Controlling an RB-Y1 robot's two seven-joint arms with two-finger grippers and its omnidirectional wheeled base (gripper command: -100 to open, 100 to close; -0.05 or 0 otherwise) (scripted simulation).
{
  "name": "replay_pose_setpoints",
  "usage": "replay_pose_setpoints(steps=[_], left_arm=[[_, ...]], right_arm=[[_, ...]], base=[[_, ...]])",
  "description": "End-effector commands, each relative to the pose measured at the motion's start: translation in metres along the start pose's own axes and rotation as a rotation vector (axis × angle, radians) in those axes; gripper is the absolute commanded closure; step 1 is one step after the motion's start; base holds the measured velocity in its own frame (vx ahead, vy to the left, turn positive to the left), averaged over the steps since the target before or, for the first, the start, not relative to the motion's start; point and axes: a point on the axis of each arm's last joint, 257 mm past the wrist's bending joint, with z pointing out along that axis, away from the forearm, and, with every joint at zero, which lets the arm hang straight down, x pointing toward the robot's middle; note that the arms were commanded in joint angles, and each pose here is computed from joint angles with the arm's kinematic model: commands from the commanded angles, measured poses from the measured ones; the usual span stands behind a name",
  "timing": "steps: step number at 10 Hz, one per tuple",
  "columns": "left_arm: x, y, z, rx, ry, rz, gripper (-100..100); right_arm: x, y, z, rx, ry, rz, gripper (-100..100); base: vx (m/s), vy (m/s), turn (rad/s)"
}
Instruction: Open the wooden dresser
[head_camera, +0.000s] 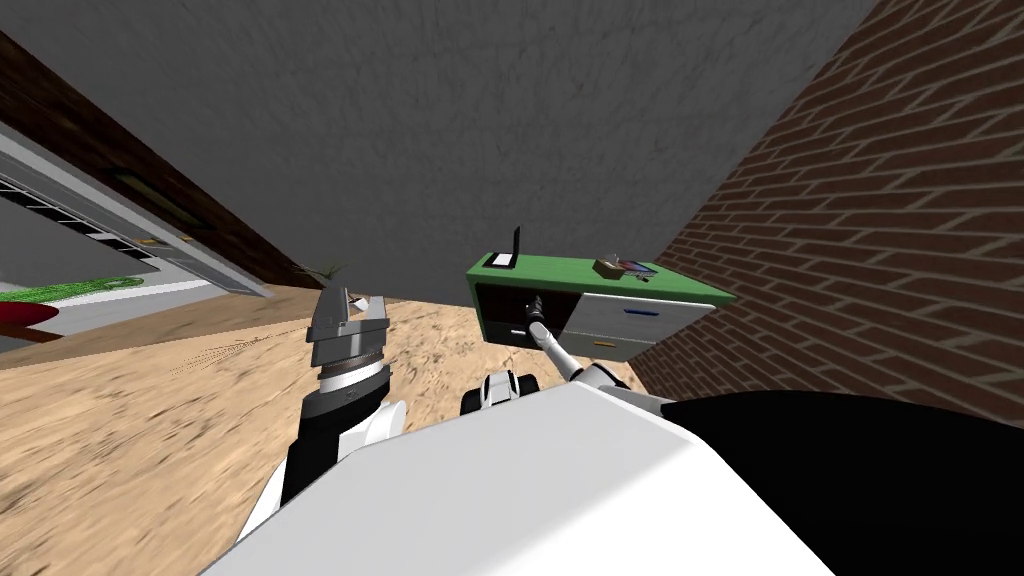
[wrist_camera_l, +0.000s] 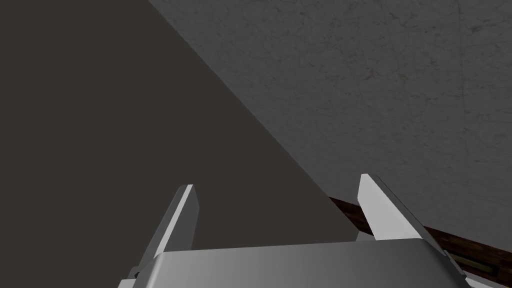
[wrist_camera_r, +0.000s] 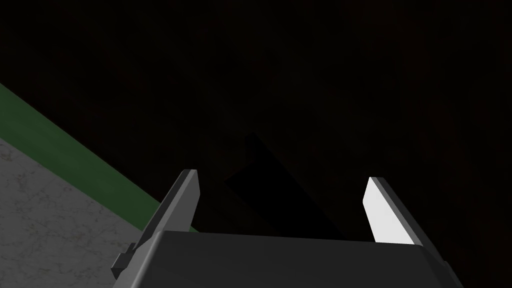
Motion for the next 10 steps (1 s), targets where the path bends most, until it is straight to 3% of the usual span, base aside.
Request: replay_pose_setpoints(steps=[1, 2, 3, 4, 5, 6, 8, 9, 10], left_arm=[[0.000, 0.000, 0.000, 0.000, 0.000, 0.000, 0], [0.000, 0.000, 0.000, 0.000, 0.000, 0.000, 0], [0.000, 0.000, 0.000, 0.000, 0.000, 0.000, 0], [0.000, 0.000, 0.000, 0.000, 0.000, 0.000, 0], [0.000, 0.000, 0.000, 0.000, 0.000, 0.000, 0], [0.000, 0.000, 0.000, 0.000, 0.000, 0.000, 0], [0.000, 0.000, 0.000, 0.000, 0.000, 0.000, 0], [0.000, 0.000, 0.000, 0.000, 0.000, 0.000, 0], [0.000, 0.000, 0.000, 0.000, 0.000, 0.000, 0]], right_arm=[[-0.009, 0.014, 0.006, -0.042, -0.008, -0.006, -100], [-0.010, 0.012, 0.005, -0.037, -0.008, -0.004, -100], [0.014, -0.003, -0.002, 0.001, 0.017, -0.010, 100], [0.023, -0.002, -0.006, 0.004, 0.034, -0.014, 100], [0.015, -0.006, -0.005, 0.012, 0.021, -0.006, 100], [0.040, -0.020, -0.013, 0.049, 0.053, -0.022, 100], [0.037, -0.025, -0.018, 0.062, 0.046, -0.003, 100], [0.058, -0.036, -0.028, 0.088, 0.073, -0.014, 100], [0.058, -0.040, -0.033, 0.102, 0.072, -0.001, 100]], base=[[-0.017, 0.006, 0.025], [-0.005, 0.002, 0.011], [0.029, -0.003, 0.245], [0.044, -0.024, 0.153], [0.015, -0.004, 0.027], [0.028, 0.009, 0.230], [0.023, -0.005, 0.076], [0.030, -0.004, 0.236], [0.027, -0.011, 0.148]])
